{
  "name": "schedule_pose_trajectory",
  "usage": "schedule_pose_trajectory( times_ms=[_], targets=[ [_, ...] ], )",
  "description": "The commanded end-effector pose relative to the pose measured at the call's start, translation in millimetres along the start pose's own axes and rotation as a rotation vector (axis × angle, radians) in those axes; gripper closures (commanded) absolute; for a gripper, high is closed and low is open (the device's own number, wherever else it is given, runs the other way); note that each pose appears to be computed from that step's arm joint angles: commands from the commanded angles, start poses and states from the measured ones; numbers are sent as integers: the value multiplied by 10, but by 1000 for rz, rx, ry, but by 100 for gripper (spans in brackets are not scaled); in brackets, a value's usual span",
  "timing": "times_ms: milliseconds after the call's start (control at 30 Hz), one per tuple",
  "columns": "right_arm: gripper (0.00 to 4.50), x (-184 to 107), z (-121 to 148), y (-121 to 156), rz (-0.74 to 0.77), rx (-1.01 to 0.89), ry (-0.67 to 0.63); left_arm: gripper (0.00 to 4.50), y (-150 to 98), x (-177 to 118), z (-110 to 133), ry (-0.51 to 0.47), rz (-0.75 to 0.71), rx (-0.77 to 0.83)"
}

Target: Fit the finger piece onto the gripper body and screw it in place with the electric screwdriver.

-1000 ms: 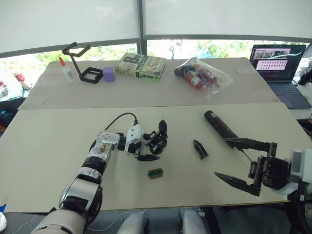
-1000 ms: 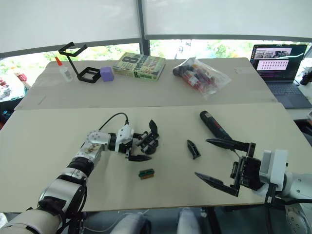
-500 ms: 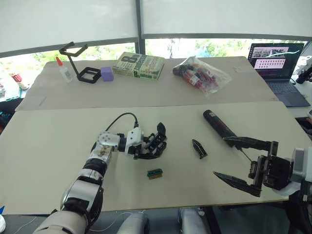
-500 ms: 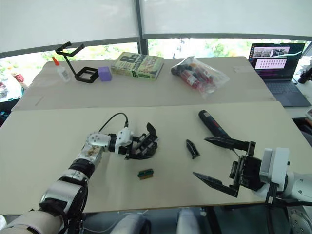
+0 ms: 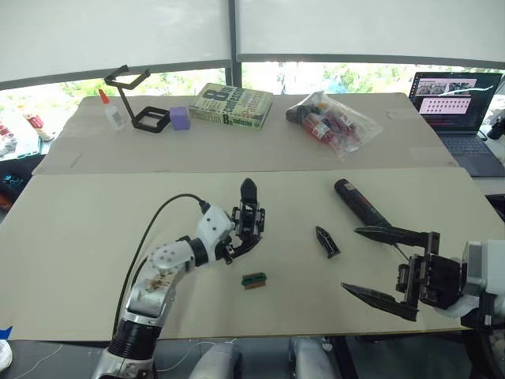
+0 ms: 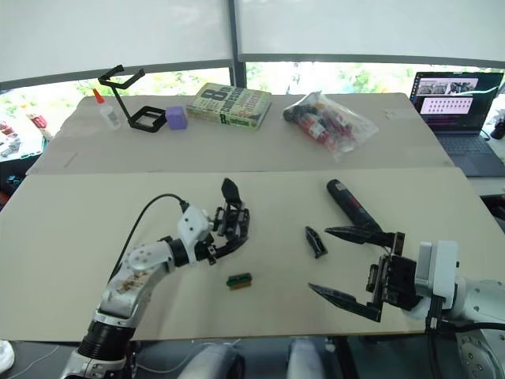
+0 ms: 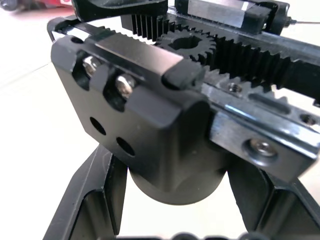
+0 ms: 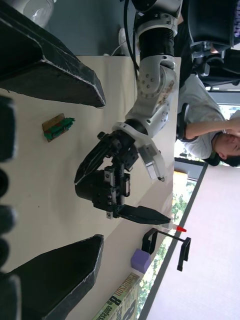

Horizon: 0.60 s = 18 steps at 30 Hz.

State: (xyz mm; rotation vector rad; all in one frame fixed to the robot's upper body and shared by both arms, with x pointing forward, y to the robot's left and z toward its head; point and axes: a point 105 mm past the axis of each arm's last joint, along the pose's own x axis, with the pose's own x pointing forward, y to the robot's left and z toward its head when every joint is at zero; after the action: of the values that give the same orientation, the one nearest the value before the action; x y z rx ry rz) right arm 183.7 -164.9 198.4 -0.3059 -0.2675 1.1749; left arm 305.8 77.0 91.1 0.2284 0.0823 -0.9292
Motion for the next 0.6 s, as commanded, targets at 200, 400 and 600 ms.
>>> schedule_pose_trajectory(
  times_ms=[200,400,600],
  targets=[
    [0,-51,67,21,-8,-48,1,217,42,41,-65,-14,-29,62],
    [0,-89,45,88,-10,20,19,217,32,-23,-293,40,-68,51],
    [0,-43,166,23,-27,-44,-39,7,89,-138,-318,47,-66,23]
  ],
)
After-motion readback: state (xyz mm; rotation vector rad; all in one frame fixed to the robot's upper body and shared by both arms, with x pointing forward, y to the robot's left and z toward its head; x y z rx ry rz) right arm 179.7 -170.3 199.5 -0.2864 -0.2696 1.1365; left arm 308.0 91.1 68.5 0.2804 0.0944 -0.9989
